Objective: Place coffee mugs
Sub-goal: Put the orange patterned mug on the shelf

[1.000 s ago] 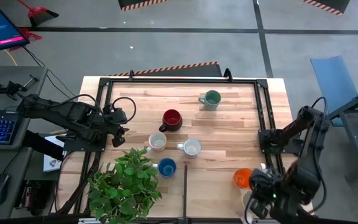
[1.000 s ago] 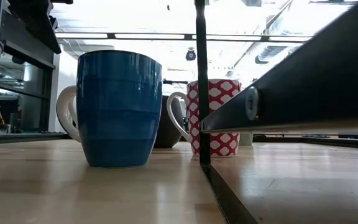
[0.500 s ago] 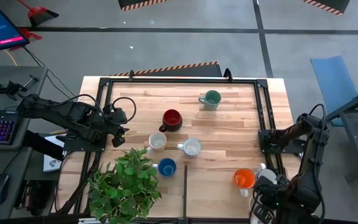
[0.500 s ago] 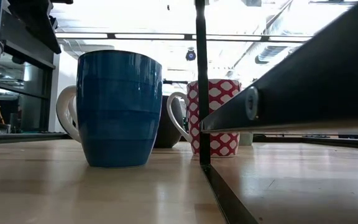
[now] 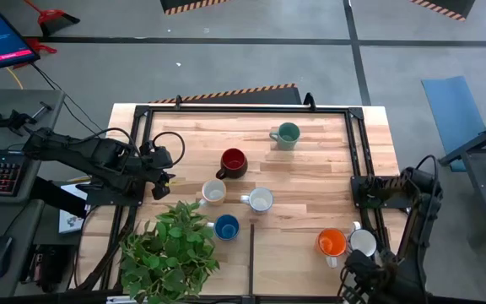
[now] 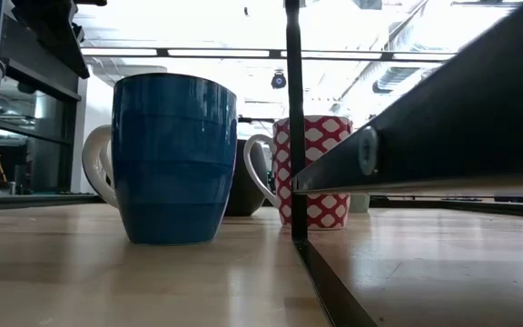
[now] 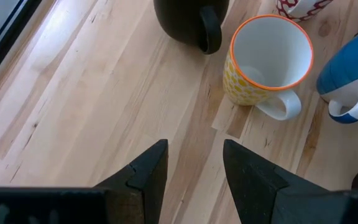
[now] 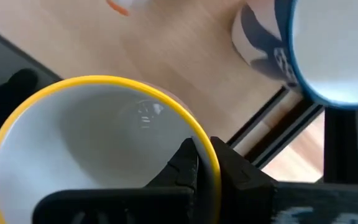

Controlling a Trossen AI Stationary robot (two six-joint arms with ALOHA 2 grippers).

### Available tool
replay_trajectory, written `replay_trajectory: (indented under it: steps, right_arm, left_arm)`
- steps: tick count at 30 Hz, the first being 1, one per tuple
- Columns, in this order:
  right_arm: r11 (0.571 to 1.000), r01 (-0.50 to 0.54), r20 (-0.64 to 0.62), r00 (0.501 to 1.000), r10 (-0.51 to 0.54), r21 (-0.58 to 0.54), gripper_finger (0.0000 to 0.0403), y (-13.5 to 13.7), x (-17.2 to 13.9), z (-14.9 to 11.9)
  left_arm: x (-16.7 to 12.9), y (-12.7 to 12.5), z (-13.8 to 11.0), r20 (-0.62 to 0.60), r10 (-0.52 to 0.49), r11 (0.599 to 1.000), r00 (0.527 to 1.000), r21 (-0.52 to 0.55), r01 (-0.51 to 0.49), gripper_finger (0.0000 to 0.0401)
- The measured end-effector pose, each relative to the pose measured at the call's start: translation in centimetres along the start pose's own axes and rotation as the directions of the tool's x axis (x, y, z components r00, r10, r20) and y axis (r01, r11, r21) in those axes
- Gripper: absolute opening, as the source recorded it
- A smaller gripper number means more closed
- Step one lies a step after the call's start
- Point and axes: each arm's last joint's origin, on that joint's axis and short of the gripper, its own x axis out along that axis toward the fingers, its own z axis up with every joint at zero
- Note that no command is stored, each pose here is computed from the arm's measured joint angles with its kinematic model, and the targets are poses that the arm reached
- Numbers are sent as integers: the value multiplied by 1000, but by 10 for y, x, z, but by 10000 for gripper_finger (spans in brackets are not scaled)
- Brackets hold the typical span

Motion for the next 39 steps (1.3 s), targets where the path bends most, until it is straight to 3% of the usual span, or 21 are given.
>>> replay_trajectory:
  steps: [8, 19, 39]
  right_arm:
    - [993, 90, 3, 996, -90, 78, 0, -1, 10, -5]
    - [984, 112, 18, 993, -115, 142, 0, -4, 10, -4]
    - [982, 120, 11, 992, -123, 144, 0, 0, 10, 6]
  left_arm:
    - [0, 0, 0, 0, 0, 1000, 1000, 0, 0, 145]
    - [0, 0, 0, 0, 1, 1000, 1000, 0, -1, 145]
    - [0, 0, 0, 1, 1, 1000, 1000, 14, -1, 145]
